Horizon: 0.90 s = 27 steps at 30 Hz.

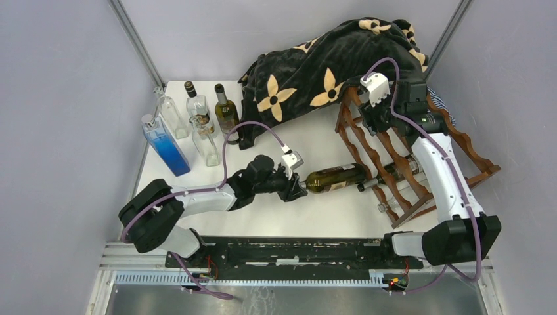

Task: Put the wine bottle on the wine rack
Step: Place the wine bottle in the wine rack.

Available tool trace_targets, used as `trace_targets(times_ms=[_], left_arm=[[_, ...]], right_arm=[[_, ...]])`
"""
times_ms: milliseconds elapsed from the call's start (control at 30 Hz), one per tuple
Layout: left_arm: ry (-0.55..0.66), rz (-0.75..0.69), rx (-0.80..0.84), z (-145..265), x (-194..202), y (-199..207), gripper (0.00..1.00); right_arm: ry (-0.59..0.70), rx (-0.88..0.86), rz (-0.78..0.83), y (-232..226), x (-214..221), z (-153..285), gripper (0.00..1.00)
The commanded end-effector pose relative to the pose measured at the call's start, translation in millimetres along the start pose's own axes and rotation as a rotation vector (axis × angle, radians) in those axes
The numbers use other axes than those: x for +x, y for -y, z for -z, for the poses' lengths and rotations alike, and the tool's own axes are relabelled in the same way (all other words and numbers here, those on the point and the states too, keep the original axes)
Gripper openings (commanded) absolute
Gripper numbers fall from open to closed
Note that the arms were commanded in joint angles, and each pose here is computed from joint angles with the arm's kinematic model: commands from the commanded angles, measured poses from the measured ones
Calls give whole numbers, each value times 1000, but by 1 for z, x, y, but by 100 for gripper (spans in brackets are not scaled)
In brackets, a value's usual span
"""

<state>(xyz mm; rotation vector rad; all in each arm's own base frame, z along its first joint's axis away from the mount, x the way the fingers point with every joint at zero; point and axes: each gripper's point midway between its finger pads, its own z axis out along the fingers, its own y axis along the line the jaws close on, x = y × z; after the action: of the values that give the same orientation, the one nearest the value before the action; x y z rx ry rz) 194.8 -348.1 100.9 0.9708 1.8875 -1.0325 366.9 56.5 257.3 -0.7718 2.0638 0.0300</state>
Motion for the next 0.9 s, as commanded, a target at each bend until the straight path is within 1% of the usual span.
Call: trace_targets(times_ms=[0, 100, 167, 200, 233, 400, 567, 667, 733, 800, 833, 867], left_arm=[[276, -146, 84, -1, -89, 18, 2], [291, -141, 83, 0, -92, 16, 2], [305, -138, 83, 1, -95, 16, 2], [312, -132, 83, 1, -96, 16, 2], [323, -130, 85, 2, -97, 16, 2], [364, -96, 80, 7, -100, 13, 2], [432, -50, 76, 18, -104, 10, 2], [404, -32, 81, 14, -94, 9, 2], [369, -20, 87, 10, -83, 8, 2], [332, -9, 89, 7, -72, 7, 2], [316, -3, 86, 6, -66, 6, 2], [300, 4, 83, 5, -60, 5, 2]], right_arm=[[29, -81, -51, -12, -3, -7, 60], [27, -115, -68, -17, -1, -10, 52], [26, -125, -74, -19, 0, -11, 50], [28, -130, -77, -20, 1, -12, 45], [28, -129, -80, -19, 1, -12, 44], [31, -136, -84, -20, 1, -13, 43], [32, -146, -86, -22, 3, -14, 42], [36, -152, -80, -23, 3, -13, 42], [41, -155, -60, -23, 2, -11, 46], [48, -172, -3, -24, -2, -6, 55], [58, -189, 31, -25, -6, -2, 63], [65, -204, 63, -26, -9, 2, 74]])
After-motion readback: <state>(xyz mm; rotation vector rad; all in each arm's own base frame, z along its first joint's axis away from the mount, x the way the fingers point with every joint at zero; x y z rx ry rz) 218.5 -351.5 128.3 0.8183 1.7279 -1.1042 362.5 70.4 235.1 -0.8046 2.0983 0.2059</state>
